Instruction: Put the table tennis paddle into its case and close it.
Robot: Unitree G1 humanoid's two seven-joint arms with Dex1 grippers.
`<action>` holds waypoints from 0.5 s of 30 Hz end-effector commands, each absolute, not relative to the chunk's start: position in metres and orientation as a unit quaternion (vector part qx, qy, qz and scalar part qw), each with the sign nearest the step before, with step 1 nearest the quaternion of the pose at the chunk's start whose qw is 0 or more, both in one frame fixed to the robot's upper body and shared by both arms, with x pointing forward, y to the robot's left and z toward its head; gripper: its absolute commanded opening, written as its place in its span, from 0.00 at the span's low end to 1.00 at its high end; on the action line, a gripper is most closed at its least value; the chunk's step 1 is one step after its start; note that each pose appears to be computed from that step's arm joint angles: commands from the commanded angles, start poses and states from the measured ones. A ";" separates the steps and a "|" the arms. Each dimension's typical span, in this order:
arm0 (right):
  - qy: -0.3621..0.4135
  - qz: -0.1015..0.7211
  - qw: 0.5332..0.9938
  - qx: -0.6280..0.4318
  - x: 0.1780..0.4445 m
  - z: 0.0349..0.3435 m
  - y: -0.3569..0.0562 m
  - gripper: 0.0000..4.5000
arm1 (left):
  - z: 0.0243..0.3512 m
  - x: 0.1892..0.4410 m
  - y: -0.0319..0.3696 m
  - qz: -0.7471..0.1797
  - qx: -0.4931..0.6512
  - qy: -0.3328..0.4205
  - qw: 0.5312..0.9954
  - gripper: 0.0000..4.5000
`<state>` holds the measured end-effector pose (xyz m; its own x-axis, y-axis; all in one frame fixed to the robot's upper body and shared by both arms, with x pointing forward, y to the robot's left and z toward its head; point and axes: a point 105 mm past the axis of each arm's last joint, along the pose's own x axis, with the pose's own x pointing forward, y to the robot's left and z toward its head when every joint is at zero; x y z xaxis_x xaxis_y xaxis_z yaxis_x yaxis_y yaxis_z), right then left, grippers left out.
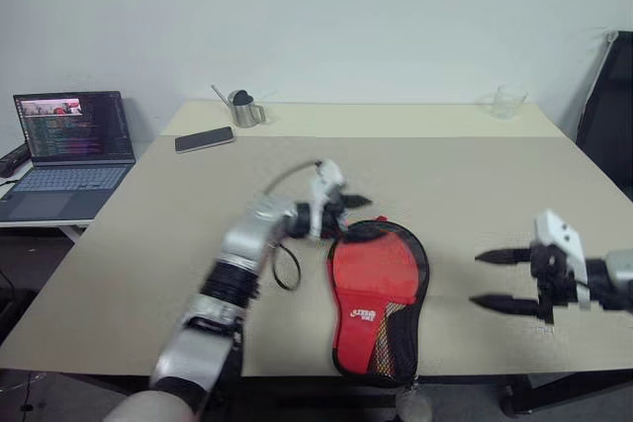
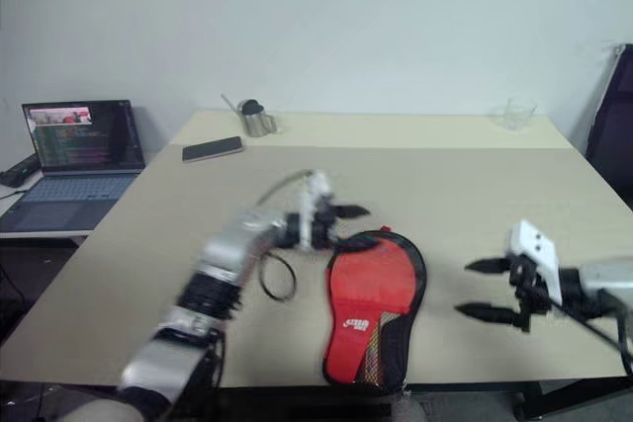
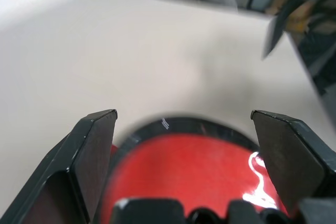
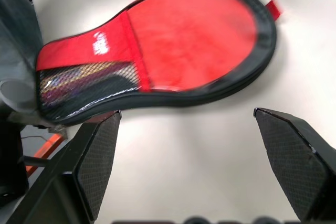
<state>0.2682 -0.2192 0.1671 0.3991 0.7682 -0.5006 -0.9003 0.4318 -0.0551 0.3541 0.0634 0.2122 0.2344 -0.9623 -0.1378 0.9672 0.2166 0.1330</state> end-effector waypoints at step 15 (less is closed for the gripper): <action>0.204 0.461 0.842 -0.192 0.328 0.231 -0.294 0.99 | 0.229 0.290 0.250 -0.479 0.221 0.095 0.844 1.00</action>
<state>0.3325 -0.2908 0.2196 0.5079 0.6865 -0.5203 -0.8375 0.5350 -0.1117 0.2948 0.2401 0.2102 0.4836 -0.7791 -0.3989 0.8753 0.4333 0.2148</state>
